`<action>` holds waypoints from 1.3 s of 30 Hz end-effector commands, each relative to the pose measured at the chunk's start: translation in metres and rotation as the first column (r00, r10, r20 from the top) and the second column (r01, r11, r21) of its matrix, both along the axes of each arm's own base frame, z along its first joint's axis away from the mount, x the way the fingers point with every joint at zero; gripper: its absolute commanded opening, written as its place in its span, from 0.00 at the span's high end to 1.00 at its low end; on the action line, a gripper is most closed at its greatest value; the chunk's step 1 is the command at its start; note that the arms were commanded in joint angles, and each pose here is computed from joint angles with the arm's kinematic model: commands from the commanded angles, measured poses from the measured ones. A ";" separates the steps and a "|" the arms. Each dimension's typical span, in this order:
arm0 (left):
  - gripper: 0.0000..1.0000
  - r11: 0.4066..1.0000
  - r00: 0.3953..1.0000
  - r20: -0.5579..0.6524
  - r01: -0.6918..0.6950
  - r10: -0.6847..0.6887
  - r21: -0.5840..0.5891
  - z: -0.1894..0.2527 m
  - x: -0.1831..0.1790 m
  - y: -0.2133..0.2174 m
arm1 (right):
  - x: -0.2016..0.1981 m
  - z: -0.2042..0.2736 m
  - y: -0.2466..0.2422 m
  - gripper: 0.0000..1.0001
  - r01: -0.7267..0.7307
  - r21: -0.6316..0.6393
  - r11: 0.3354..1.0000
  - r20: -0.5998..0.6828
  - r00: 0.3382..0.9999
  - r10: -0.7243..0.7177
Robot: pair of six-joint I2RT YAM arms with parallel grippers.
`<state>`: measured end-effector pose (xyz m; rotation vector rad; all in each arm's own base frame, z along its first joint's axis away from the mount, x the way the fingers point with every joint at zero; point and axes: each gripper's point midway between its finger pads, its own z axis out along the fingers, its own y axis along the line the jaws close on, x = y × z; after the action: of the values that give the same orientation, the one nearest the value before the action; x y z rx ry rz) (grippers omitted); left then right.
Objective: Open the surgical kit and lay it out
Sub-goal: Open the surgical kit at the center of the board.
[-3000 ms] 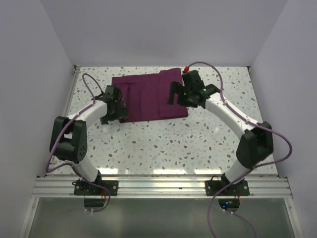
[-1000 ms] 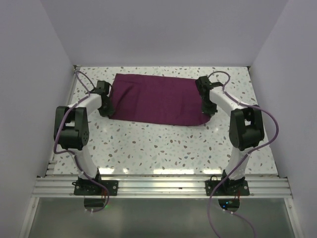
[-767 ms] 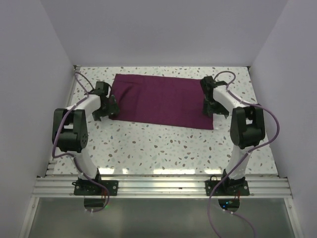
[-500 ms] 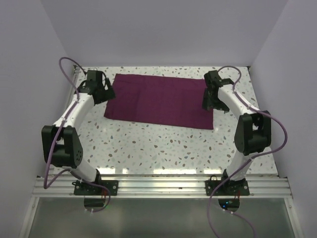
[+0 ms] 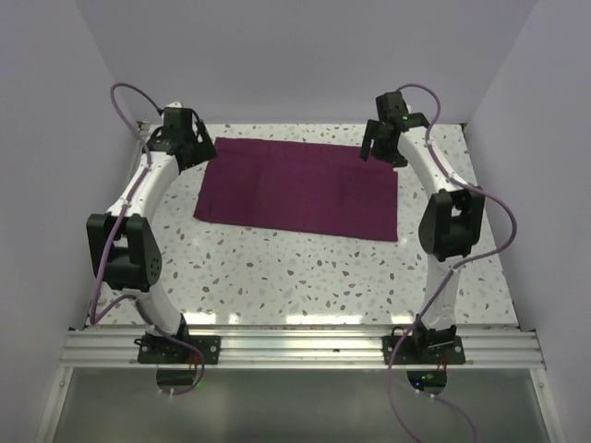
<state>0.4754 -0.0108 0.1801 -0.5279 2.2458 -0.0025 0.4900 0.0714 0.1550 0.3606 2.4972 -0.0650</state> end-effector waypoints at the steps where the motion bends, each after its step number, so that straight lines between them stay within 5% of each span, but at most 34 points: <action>1: 0.13 0.999 0.999 -0.036 0.017 -0.018 -0.028 -0.017 -0.007 -0.007 | 0.012 -0.006 -0.015 0.18 0.046 0.007 0.999 -0.038 0.998 -0.046; 8: 0.15 0.997 0.996 -0.068 0.047 -0.050 -0.054 -0.047 -0.028 -0.013 | 0.045 -0.022 -0.041 0.22 0.160 0.030 0.987 -0.036 0.987 -0.159; 30: 0.19 0.996 0.986 -0.142 0.084 -0.083 0.003 -0.068 -0.029 -0.007 | 0.053 -0.110 -0.080 0.32 0.379 0.073 0.923 -0.128 0.921 -0.368; 39: 0.20 0.997 0.981 -0.177 0.078 -0.076 0.002 -0.081 -0.040 -0.006 | 0.053 -0.145 -0.079 0.46 0.415 0.109 0.903 -0.179 0.902 -0.393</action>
<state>0.4319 -0.0168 0.0965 -0.4733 2.4543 0.0099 0.5382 -0.0119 0.0240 0.9280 2.5495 -0.1134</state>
